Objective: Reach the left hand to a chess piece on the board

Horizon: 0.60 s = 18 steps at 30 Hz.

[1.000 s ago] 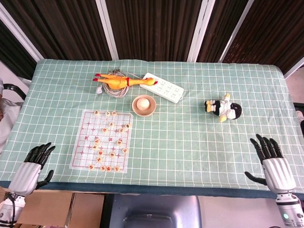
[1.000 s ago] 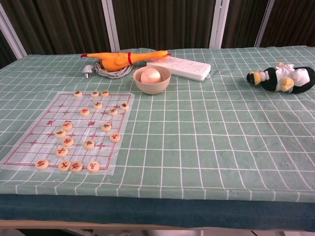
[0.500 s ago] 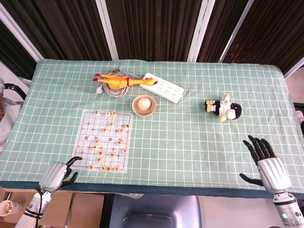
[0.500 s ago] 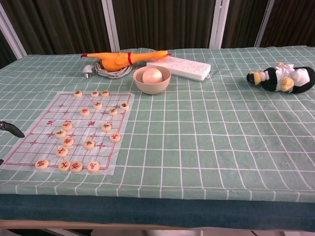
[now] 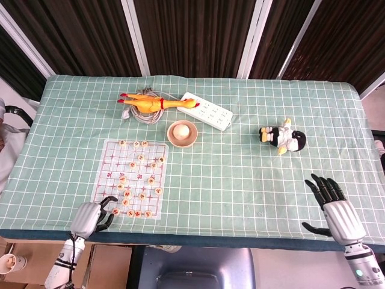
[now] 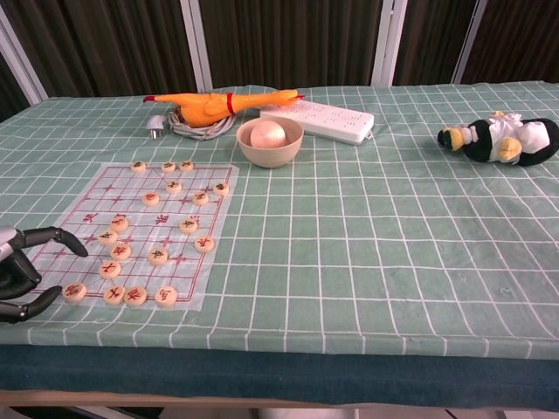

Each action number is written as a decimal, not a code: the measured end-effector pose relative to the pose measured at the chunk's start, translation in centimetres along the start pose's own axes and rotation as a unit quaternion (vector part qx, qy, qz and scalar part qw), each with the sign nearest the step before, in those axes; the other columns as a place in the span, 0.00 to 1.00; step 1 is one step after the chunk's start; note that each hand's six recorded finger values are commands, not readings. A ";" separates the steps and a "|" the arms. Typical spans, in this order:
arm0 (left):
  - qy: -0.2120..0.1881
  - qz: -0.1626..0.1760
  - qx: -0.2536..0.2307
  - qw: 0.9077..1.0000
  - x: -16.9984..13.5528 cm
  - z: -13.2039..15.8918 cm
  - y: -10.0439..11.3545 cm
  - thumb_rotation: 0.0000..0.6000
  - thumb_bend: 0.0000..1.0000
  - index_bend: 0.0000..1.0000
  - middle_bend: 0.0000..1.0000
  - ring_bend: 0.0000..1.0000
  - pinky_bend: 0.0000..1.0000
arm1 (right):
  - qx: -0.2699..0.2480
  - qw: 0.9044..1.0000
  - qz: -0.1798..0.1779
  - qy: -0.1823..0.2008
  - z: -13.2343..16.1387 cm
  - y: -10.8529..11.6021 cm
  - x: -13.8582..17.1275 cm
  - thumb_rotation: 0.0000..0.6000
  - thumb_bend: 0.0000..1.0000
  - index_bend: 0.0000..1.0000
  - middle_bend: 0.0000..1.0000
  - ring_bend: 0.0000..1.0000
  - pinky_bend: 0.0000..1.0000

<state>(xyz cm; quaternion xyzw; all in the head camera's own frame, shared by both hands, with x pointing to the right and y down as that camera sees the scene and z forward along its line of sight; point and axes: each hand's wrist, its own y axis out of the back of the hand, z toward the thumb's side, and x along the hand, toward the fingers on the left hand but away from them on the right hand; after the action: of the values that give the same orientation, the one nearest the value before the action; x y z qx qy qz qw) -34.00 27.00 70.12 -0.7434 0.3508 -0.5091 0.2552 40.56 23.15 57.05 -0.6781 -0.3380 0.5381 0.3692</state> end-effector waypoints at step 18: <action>0.008 -0.012 0.038 0.999 0.0 -0.1 -1.5 1.00 0.44 0.42 1.00 1.00 1.00 | 0.018 1.000 0.004 -0.011 -0.1 -0.1 0.1 1.00 0.12 0.00 0.00 0.00 0.00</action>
<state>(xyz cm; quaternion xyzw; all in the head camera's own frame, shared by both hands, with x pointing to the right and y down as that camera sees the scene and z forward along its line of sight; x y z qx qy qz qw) -33.73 27.98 71.24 -0.7334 0.3237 -0.5311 0.2745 40.64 23.31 57.07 -0.6670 -0.3292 0.5529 0.3755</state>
